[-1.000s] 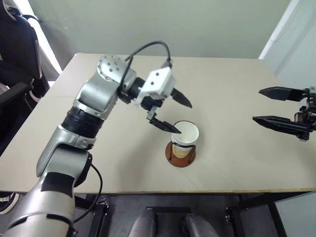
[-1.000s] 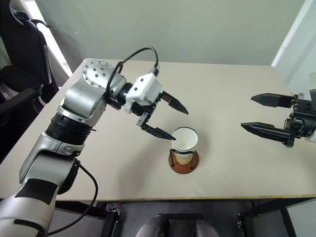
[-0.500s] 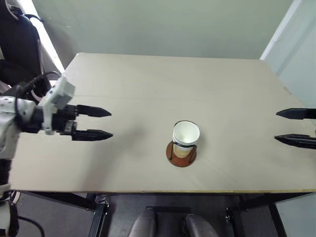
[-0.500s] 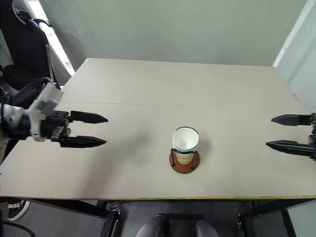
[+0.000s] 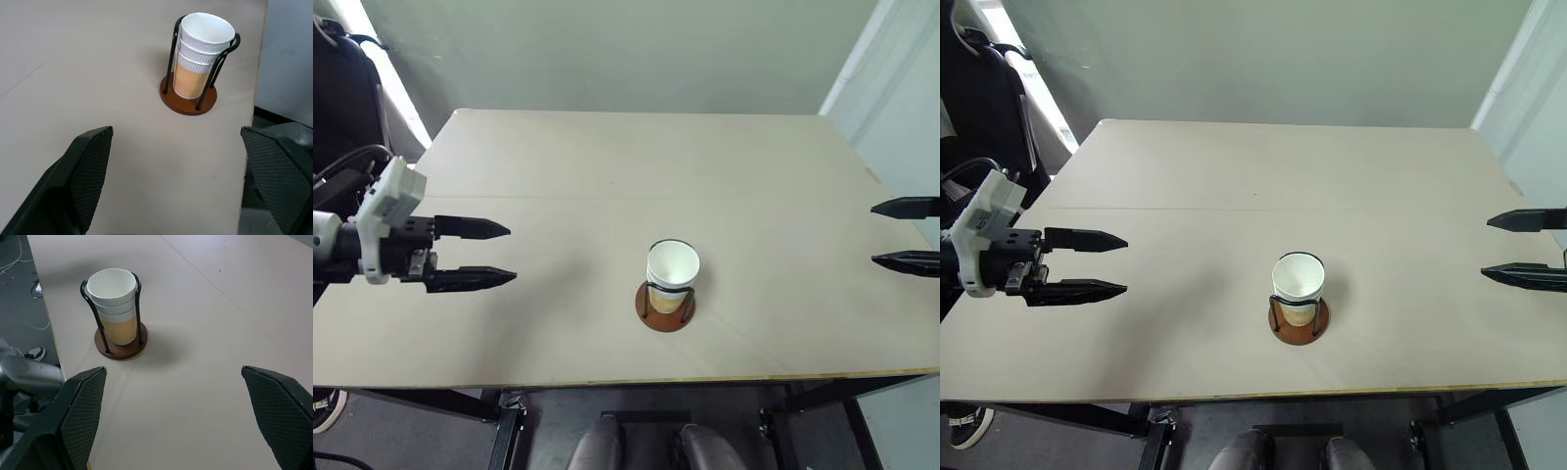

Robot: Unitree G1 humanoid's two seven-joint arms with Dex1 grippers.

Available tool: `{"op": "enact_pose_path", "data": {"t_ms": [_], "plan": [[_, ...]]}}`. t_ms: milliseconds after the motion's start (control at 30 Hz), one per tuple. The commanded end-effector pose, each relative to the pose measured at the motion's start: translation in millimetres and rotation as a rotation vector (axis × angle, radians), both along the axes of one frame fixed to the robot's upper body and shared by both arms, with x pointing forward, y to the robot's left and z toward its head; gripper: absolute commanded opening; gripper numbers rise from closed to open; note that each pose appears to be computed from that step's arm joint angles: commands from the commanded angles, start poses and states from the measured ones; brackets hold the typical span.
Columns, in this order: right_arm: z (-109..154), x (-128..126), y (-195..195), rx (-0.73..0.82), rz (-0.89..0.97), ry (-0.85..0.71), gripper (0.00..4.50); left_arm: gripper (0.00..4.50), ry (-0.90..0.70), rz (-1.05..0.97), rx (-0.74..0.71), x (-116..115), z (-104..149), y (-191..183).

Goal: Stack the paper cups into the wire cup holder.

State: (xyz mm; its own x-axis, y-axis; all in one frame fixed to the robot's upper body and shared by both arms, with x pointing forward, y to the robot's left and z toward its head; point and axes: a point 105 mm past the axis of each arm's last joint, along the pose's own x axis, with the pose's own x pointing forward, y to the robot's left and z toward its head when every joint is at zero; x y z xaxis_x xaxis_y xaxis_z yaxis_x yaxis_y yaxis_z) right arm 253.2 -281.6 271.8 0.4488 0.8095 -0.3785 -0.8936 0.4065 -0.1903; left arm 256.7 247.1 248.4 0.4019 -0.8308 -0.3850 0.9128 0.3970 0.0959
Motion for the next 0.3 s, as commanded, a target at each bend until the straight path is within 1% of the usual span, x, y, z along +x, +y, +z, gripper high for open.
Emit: {"op": "enact_pose_path", "data": {"t_ms": [33,300], "plan": [[8.2,-1.2,2.0,-0.017,0.019,-0.026,4.5,4.48,-0.041,-0.006,0.005,-5.2,12.5,-2.6],[7.0,5.0,7.3,-0.016,0.028,-0.022,4.5,4.48,-0.035,0.01,0.0,-2.6,11.4,-2.6]]}}
